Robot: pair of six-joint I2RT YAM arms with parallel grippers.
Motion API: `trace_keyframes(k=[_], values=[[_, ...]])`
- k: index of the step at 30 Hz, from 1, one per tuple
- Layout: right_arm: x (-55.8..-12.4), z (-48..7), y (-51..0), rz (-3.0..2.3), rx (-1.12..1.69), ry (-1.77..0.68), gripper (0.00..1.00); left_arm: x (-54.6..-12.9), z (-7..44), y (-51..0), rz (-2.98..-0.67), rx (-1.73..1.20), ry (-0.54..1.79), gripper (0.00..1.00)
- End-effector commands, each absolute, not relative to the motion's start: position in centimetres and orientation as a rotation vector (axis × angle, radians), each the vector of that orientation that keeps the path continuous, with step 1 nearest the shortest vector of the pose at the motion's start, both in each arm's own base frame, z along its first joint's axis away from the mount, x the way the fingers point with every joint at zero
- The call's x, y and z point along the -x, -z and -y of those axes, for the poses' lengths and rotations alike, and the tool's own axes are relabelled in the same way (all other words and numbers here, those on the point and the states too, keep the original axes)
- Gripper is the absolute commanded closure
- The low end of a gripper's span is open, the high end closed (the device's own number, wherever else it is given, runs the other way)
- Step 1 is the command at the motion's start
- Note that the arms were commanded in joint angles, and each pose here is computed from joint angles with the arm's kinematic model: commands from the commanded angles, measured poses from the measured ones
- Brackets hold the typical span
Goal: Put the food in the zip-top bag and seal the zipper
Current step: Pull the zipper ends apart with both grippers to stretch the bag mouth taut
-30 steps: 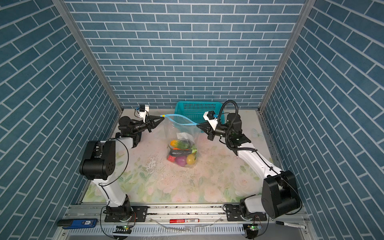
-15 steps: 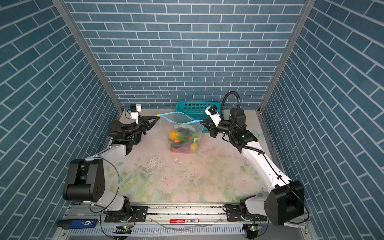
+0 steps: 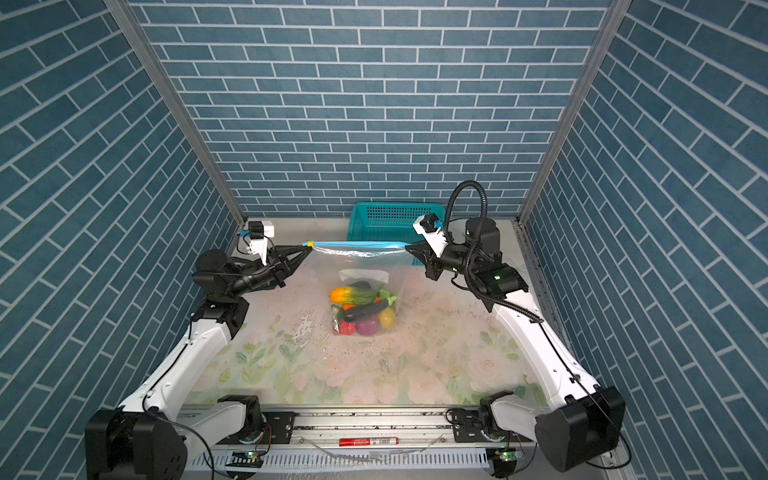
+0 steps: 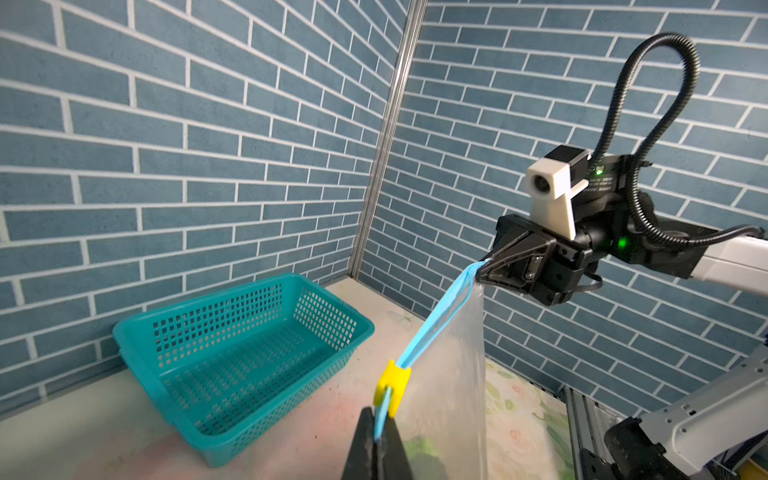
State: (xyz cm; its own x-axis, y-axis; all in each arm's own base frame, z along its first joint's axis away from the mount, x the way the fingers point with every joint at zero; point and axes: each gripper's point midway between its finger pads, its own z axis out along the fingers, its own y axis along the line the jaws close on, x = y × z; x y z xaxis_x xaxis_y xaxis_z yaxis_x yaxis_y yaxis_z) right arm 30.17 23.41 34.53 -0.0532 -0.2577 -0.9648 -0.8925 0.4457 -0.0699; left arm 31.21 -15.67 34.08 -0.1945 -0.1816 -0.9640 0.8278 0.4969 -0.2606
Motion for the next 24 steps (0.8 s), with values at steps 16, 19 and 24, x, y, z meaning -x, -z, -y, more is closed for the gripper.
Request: trace_keyframes(k=[16,19,24], values=[[-31.6,-19.4,-32.7,-1.653,0.999,-0.576,1.00,-29.6,17.0,-28.7,-1.701,-0.628,0.924,1.00],[-31.8,-19.2,-32.5,-1.661,0.998,-0.570,1.00,-29.7,17.4,-28.7,-1.707,-0.640,0.924,1.00],[-31.9,-18.8,-31.9,-1.674,1.004,-0.554,1.00,-29.3,18.2,-29.0,-1.698,-0.684,0.921,1.00]])
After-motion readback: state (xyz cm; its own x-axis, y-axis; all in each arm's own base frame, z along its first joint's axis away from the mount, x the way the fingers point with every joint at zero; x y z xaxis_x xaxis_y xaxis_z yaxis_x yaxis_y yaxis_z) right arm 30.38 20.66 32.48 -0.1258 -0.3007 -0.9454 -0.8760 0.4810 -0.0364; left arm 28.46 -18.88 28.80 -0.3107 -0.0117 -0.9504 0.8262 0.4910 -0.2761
